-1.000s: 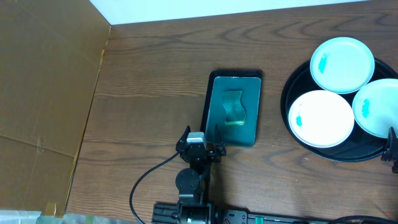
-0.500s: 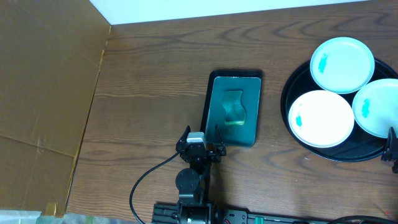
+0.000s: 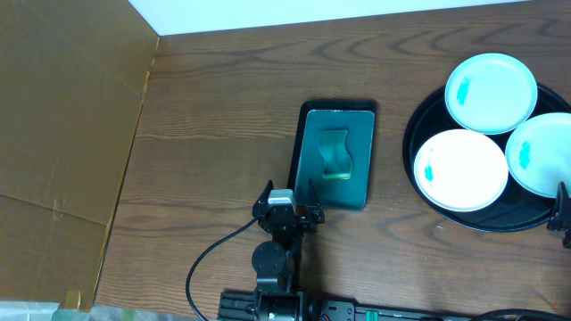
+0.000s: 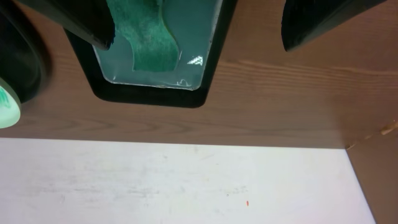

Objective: Clean dirty plates on tray and stack at the side

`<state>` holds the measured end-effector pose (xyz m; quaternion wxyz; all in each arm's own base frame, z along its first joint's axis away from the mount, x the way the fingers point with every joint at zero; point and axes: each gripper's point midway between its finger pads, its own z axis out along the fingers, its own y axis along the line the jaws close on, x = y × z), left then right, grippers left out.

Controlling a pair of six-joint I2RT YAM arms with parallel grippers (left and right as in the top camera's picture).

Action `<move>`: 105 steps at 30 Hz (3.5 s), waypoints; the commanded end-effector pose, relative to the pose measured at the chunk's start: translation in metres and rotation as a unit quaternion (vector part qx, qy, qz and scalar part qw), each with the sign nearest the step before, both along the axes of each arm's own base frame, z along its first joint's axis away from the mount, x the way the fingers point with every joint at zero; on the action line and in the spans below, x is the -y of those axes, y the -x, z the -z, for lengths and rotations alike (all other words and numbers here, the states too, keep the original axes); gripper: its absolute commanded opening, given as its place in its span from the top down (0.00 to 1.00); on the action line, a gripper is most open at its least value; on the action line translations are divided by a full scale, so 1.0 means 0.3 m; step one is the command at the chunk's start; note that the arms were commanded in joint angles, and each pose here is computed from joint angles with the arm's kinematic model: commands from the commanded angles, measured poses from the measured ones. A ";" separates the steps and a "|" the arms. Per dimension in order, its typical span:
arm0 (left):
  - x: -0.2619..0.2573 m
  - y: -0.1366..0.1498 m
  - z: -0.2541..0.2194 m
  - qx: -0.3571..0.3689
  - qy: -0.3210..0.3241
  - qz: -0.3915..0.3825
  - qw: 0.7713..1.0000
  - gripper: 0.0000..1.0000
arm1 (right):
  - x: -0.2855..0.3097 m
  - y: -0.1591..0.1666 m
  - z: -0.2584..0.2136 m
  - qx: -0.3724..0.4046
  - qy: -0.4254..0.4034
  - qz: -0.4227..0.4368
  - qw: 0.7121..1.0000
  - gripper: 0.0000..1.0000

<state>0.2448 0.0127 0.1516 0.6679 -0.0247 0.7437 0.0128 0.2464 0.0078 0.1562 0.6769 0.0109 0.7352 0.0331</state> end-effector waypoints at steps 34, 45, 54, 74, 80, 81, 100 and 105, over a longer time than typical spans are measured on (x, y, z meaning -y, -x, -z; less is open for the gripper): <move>0.236 0.043 -0.209 0.097 0.215 0.211 0.949 0.14 | 0.007 0.000 0.006 -0.001 0.006 0.004 1.000 0.01; 0.239 0.126 -0.572 0.242 0.095 0.228 0.938 0.14 | 0.007 0.000 0.006 -0.001 0.006 0.004 1.000 0.01; 0.325 -0.070 -0.565 -0.078 0.094 0.291 0.949 0.14 | 0.007 0.000 0.006 -0.001 0.006 0.004 1.000 0.01; 0.182 -0.278 -0.293 -0.344 0.149 0.096 0.922 0.14 | 0.007 0.000 0.006 -0.001 0.006 0.004 1.000 0.01; 0.165 -0.280 -0.245 -0.387 0.152 0.073 0.906 0.14 | 0.007 0.000 0.006 -0.001 0.006 0.004 1.000 0.01; 0.149 -0.278 -0.223 -0.407 0.147 0.057 0.900 0.14 | 0.007 0.000 0.006 -0.001 0.006 0.004 1.000 0.01; 0.207 -0.427 -0.046 -0.463 0.176 0.085 0.865 0.14 | 0.007 0.000 0.005 -0.001 0.006 0.004 1.000 0.01; 0.175 -0.451 0.062 -0.495 0.194 0.030 0.846 0.14 | 0.007 0.000 0.006 -0.001 0.006 0.004 1.000 0.01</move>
